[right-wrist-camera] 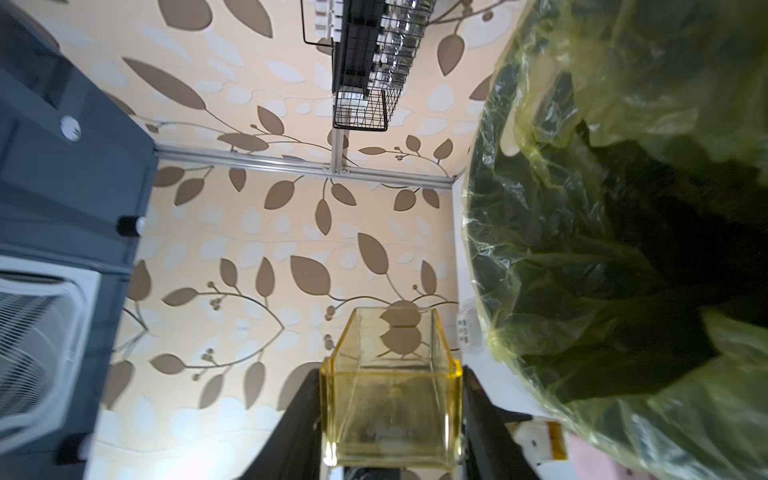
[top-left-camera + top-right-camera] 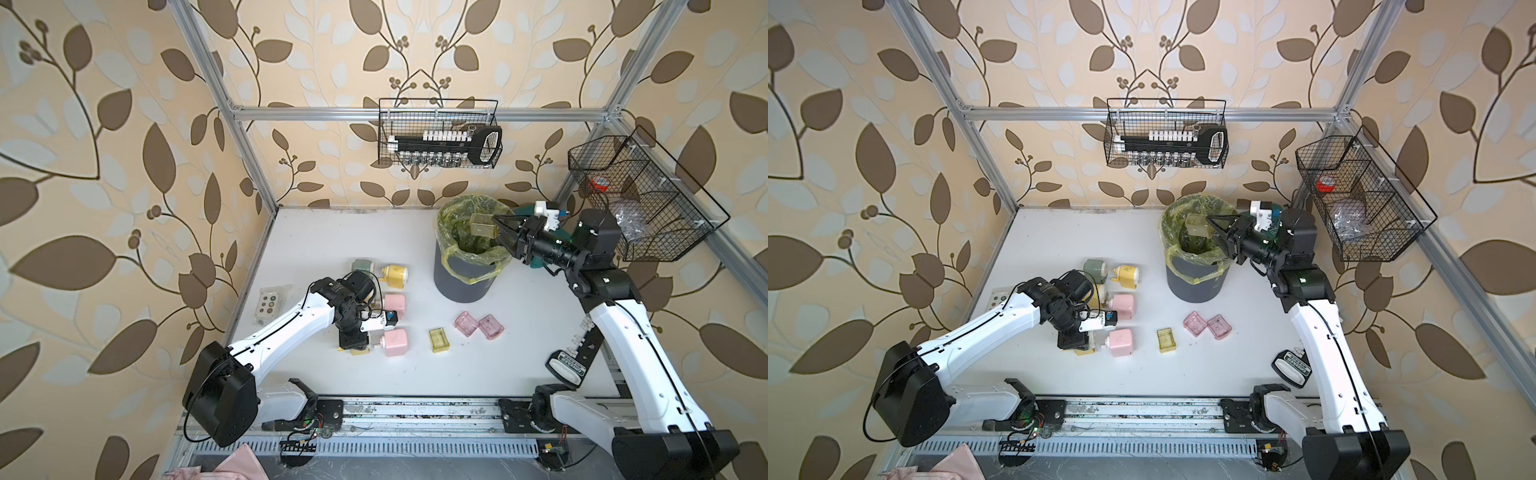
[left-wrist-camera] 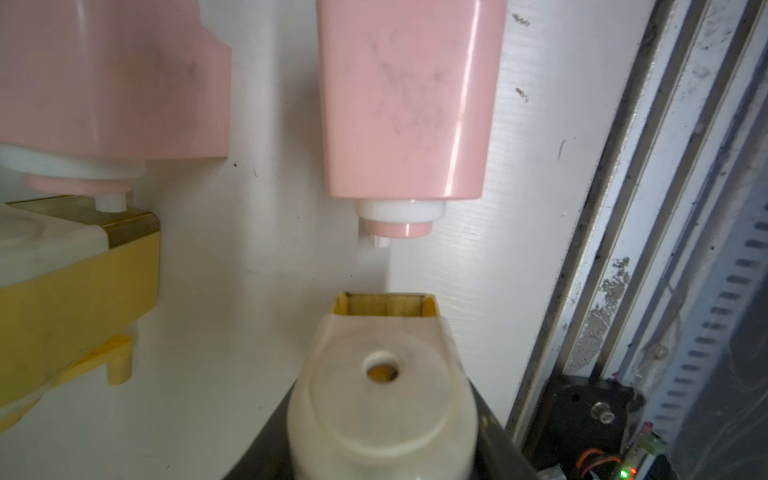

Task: Take out the pencil sharpener tray and clean the shavings
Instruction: Pour the shavings into the trash bin, then place the pencil sharpener at the center of the board.

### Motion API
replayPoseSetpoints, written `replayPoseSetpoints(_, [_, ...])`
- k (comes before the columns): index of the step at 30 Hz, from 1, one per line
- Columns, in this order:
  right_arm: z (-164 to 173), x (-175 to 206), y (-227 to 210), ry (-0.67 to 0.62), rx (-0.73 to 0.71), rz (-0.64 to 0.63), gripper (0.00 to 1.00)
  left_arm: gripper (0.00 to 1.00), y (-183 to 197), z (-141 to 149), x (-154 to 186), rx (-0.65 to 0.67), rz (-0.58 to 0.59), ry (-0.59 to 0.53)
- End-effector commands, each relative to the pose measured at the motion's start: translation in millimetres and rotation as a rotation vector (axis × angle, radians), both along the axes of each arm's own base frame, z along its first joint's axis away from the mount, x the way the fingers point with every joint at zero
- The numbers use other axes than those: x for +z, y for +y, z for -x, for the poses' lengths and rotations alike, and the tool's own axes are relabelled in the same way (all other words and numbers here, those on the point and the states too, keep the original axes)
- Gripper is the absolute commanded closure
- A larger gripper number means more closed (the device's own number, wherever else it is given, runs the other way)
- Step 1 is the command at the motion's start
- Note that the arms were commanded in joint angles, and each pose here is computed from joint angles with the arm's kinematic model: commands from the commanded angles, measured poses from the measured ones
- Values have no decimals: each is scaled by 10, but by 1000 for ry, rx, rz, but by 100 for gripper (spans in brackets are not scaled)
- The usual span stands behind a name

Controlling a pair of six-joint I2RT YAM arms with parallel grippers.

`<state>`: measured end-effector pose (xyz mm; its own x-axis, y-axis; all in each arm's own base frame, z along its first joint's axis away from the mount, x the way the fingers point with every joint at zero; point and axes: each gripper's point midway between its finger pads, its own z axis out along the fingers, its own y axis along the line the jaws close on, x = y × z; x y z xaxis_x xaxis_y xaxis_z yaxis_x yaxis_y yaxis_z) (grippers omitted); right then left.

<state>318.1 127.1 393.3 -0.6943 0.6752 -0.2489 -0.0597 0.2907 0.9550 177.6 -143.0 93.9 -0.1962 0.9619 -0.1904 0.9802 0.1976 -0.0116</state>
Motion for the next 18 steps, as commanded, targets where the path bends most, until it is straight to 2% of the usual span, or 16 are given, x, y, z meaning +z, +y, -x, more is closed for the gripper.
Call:
replayPoseSetpoints(1, [161,46,-53,-199,-8,300,100,100,9,-148,50,-8,-23,-54])
replayPoseSetpoints(5, [333,-7,-18,-310,8,463,100,100,98,-293,-75,26,-95,-101])
replayPoseSetpoints(11, [610,-96,8,-403,26,619,100,97,88,-359,-194,37,-103,-116])
replayPoseSetpoints(14, [731,-212,-79,-418,-32,648,100,97,48,-366,-227,39,-92,-98])
replayPoseSetpoints(18, [897,-318,-89,-471,-41,649,100,94,23,-369,-265,38,-93,-75])
